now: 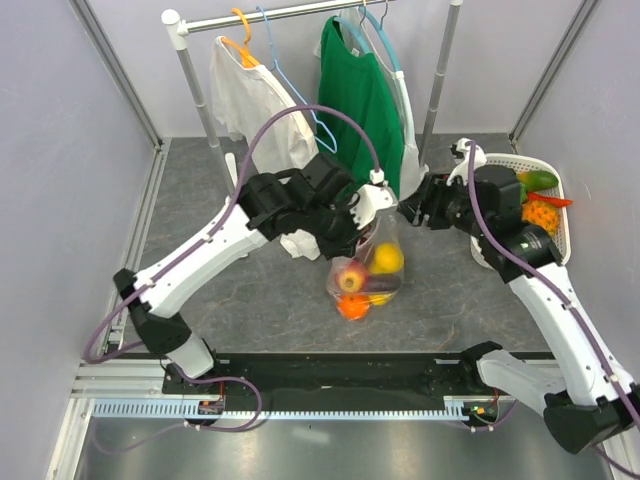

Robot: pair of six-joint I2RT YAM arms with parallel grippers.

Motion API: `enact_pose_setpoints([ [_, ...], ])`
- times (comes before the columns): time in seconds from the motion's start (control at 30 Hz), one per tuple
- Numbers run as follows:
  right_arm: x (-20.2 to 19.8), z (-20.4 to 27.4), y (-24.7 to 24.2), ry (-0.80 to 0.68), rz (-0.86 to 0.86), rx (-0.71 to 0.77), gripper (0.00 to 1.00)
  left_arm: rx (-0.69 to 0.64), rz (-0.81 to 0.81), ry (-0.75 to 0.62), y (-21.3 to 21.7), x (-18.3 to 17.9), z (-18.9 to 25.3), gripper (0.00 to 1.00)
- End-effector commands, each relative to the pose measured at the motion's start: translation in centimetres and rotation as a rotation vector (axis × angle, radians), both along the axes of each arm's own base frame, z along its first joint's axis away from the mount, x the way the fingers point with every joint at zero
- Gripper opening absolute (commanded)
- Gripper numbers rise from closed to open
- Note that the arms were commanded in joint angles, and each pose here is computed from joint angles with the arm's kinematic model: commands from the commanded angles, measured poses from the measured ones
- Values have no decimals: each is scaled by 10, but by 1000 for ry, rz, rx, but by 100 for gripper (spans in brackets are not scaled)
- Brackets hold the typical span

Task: Place the food in the zip-top bag and seal the zipper
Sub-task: Adjust the zipper food storage bag at the center of the board, then zip the zipper food storage bag at the center of the board.

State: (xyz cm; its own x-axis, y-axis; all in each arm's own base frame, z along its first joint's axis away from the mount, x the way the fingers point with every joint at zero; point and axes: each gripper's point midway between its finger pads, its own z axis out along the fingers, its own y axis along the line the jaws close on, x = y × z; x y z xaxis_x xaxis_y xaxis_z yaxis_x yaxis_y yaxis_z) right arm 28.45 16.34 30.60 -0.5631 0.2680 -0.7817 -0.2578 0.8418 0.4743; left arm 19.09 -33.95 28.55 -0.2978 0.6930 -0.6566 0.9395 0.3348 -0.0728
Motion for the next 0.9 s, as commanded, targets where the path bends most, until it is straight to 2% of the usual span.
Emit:
enact_pose_setpoints([
  [0.0, -34, 22, 0, -223, 355, -119, 74, -169, -333, -145, 24, -41, 52, 2],
  [0.1, -49, 12, -1, -272, 481, -181, 79, -216, -465, -215, 43, -52, 58, 2],
  [0.17, -58, 12, 1, -364, 574, -234, 81, -212, -598, -350, 55, -55, 60, 2],
  [0.23, -68, 9, 4, -442, 646, -258, 79, -191, -632, -452, 62, -50, 52, 2],
  [0.33, -85, 1, 9, -540, 763, -293, 77, -160, -605, -432, 67, -40, 34, 2],
  [0.5, -113, -16, 6, -546, 817, -292, 76, -181, -464, -327, 80, -13, 18, 2],
  [0.6, -125, -18, 5, -592, 823, -289, 78, -233, -403, -401, 87, -1, 26, 2],
  [0.67, -130, -22, 7, -596, 821, -260, 80, -278, -380, -505, 89, 4, 41, 2],
  [0.87, -132, -30, 16, -594, 850, -179, 83, -268, -290, -501, 98, 11, 25, 2],
])
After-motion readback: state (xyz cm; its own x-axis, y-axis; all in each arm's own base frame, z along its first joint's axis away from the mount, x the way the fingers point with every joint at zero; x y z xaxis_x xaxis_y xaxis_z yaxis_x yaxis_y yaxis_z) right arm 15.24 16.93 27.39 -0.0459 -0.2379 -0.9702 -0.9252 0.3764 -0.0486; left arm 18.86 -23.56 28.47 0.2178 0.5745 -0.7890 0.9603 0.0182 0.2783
